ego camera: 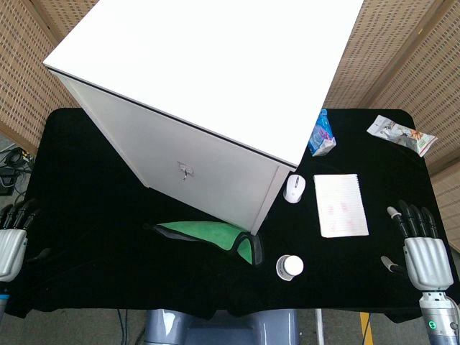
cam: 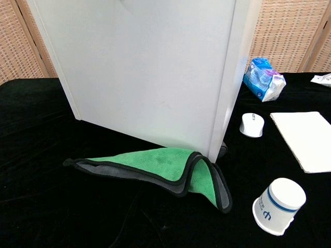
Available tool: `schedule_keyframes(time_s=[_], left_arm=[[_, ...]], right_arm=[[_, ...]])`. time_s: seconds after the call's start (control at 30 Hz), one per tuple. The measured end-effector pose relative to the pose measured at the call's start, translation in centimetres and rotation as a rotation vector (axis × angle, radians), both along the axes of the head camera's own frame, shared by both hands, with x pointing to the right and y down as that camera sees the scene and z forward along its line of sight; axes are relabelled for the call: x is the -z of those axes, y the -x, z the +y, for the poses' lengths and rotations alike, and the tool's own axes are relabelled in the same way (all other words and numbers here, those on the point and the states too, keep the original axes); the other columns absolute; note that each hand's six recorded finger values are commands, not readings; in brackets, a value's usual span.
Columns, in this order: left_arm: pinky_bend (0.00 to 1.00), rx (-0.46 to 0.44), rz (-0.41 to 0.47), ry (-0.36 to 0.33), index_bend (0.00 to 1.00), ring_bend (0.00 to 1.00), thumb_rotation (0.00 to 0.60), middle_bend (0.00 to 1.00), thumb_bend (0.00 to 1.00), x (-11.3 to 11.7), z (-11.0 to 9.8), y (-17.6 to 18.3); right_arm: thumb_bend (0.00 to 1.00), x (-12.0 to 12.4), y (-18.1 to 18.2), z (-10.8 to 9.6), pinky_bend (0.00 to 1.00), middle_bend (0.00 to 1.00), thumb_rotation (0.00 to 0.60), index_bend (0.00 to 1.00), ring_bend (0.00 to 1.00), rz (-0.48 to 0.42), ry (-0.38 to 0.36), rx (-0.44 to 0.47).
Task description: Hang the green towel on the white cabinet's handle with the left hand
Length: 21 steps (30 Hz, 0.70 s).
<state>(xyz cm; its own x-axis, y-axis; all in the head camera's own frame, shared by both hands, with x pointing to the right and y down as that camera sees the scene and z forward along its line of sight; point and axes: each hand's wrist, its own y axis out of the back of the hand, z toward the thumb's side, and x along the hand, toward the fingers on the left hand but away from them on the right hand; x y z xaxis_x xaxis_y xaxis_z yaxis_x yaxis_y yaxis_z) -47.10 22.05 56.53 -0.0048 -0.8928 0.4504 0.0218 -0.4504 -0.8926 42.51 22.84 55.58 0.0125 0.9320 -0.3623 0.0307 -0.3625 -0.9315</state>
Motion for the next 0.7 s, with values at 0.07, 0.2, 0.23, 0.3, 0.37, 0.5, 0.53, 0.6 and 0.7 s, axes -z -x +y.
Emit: schedule_keyframes(time_s=[0.07,0.2,0.23,0.3,0.37,0.5,0.53,0.6,0.7], left_arm=[[0.00,-0.001,0.000,-0.001,0.00,0.00,0.600,0.00,0.14,0.05,0.01,-0.03],[0.00,0.001,-0.002,0.004,0.00,0.00,0.600,0.00,0.14,0.00,0.04,0.03],[0.00,0.002,-0.003,0.006,0.00,0.00,0.600,0.00,0.14,-0.02,0.05,0.04],[0.00,0.002,-0.002,0.006,0.00,0.00,0.600,0.00,0.14,-0.03,0.04,0.01],[0.00,0.001,0.000,0.005,0.00,0.00,0.600,0.00,0.14,-0.02,0.00,-0.03],[0.00,-0.001,0.004,0.005,0.00,0.00,0.600,0.00,0.14,-0.07,-0.08,-0.06],[0.00,0.000,0.005,0.006,0.00,0.00,0.600,0.00,0.14,-0.11,-0.10,-0.05],[0.00,0.001,0.006,0.007,0.00,0.00,0.600,0.00,0.14,-0.18,-0.16,-0.01],[0.00,0.002,0.007,0.007,0.00,0.00,0.600,0.00,0.14,-0.20,-0.18,-0.01]], right_arm=[[0.13,0.18,-0.11,-0.03,0.00,0.00,0.600,0.00,0.00,0.004,-0.003,-0.001],[0.13,0.17,-0.11,-0.02,0.00,0.00,0.600,0.00,0.00,0.004,0.000,0.000],[0.13,0.18,-0.10,-0.03,0.00,0.00,0.600,0.00,0.00,0.004,0.000,0.000],[0.13,0.20,-0.08,-0.01,0.00,0.00,0.600,0.00,0.00,0.003,0.000,0.000],[0.13,0.23,-0.07,-0.02,0.00,0.00,0.600,0.00,0.00,0.001,-0.001,-0.001],[0.13,0.14,-0.14,-0.08,0.00,0.00,0.600,0.00,0.00,0.004,0.000,-0.003],[0.13,0.09,-0.16,-0.09,0.00,0.00,0.600,0.00,0.00,0.005,0.002,-0.004],[0.13,-0.03,-0.19,-0.09,0.00,0.00,0.600,0.00,0.00,0.009,0.006,-0.005],[0.13,-0.09,-0.16,-0.08,0.00,0.00,0.600,0.00,0.00,0.009,0.008,-0.005]])
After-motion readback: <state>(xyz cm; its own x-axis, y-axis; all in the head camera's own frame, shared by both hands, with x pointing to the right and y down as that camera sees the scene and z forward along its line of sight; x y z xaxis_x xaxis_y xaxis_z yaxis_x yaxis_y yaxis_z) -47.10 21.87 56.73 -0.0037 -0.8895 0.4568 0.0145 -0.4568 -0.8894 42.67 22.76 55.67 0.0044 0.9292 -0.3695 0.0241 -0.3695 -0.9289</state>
